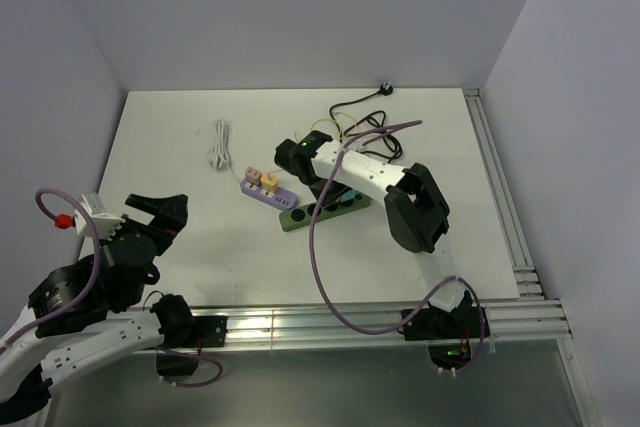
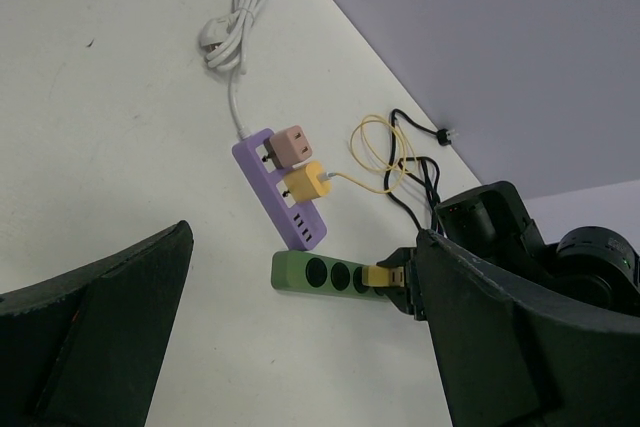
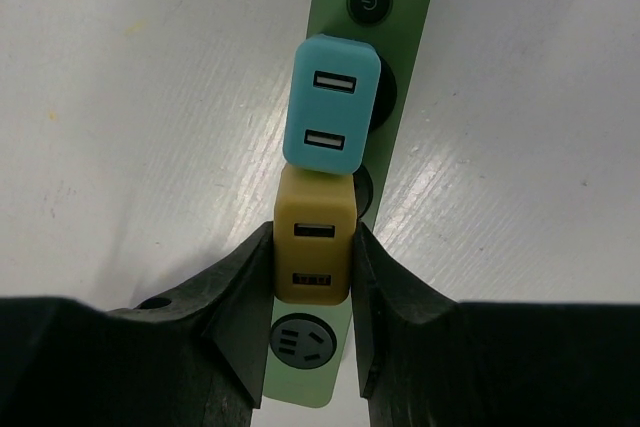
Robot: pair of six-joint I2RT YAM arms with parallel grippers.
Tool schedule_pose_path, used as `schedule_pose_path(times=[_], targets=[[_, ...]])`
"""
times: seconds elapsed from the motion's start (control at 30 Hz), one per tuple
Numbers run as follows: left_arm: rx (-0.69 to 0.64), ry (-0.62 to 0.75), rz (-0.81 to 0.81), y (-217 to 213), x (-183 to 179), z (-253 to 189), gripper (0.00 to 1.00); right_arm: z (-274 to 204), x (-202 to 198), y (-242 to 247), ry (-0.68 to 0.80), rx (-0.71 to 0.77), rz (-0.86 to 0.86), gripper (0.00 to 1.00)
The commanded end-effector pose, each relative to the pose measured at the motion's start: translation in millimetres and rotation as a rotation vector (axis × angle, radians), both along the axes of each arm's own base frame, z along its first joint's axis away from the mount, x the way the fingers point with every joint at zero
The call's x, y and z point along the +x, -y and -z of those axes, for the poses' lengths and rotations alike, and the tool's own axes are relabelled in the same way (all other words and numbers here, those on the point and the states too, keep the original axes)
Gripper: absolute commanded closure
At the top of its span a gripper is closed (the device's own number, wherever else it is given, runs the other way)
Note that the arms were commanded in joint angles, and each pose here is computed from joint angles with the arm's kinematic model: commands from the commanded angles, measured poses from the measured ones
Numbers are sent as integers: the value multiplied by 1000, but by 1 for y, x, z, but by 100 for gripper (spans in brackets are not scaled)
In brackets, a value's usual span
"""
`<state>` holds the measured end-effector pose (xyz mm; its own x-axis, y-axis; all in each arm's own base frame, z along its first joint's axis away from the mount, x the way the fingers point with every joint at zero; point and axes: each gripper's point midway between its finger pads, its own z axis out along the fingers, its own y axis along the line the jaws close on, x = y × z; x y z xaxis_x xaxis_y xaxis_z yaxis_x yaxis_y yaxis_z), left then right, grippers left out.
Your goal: Insert the plug
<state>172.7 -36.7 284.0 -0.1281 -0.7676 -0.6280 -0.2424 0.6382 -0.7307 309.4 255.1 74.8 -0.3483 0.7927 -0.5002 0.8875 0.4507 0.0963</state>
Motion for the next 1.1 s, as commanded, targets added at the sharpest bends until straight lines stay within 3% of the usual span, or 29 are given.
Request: schedule_pose_path(times=[0.0, 0.27, 0.63, 0.87, 1.07], targets=[[-1, -4, -3, -1, 0, -1, 1, 38, -23, 35, -166, -149, 44, 100], [3, -11, 2, 3, 1, 0, 2, 48, -18, 29, -185, -154, 29, 100], [-14, -9, 7, 3, 0, 0, 3, 86, -54, 30, -285, -173, -25, 100], [-17, -15, 8, 3, -1, 0, 4, 75, -31, 32, -239, -200, -23, 100], [-24, -18, 8, 2, -2, 1, 4, 109, -60, 43, -365, -218, -38, 100]])
